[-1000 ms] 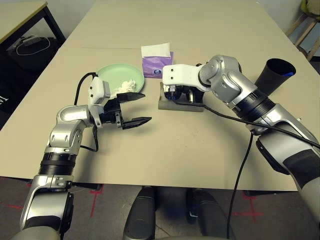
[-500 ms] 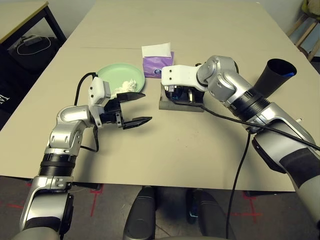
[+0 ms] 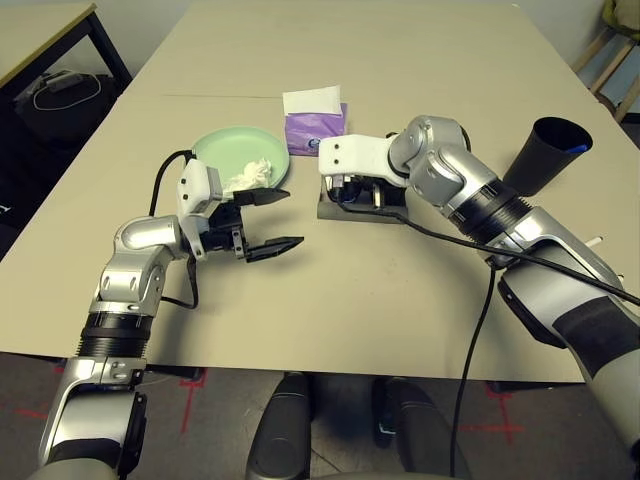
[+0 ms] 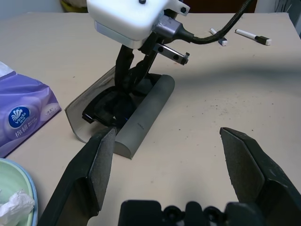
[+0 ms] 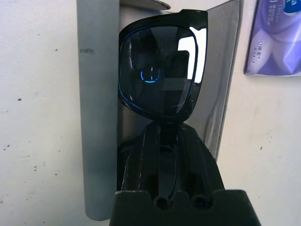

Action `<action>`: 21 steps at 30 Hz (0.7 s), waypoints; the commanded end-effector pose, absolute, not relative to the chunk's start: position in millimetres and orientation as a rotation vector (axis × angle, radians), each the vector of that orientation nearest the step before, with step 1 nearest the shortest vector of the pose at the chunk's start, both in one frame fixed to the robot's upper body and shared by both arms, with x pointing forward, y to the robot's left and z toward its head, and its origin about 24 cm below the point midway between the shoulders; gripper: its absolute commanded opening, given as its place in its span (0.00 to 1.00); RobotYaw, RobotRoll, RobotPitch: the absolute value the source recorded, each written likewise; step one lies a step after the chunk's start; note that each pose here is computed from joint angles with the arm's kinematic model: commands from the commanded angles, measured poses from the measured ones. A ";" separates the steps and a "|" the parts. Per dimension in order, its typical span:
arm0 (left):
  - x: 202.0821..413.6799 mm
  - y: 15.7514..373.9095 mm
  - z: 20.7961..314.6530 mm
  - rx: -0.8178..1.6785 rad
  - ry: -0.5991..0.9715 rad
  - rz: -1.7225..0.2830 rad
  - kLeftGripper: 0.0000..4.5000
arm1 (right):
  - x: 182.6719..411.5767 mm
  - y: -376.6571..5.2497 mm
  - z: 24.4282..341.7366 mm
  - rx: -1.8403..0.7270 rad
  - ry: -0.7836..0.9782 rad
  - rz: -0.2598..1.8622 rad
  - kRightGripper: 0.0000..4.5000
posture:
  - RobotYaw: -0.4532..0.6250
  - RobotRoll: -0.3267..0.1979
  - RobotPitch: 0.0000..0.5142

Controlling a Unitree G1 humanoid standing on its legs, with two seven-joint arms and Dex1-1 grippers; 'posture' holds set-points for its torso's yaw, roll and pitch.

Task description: Organize and tidy the items on the table.

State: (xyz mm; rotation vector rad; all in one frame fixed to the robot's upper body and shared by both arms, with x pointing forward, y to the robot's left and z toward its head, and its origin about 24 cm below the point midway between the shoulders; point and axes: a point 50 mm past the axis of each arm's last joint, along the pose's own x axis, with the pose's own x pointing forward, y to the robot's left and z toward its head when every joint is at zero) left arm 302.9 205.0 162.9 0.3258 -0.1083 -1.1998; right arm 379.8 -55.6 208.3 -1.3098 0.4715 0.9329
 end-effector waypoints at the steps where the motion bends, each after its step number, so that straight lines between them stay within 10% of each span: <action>1: 300.4 203.4 162.6 0.324 -0.111 -1.209 1.00 | 379.0 -52.6 201.2 -1.307 0.507 0.960 0.09 | 0.66 0.62 0.31; 21: 301.9 203.4 162.1 0.327 -0.113 -1.205 1.00 | 379.0 -49.3 206.0 -1.296 0.517 0.991 0.09 | 0.66 0.62 0.29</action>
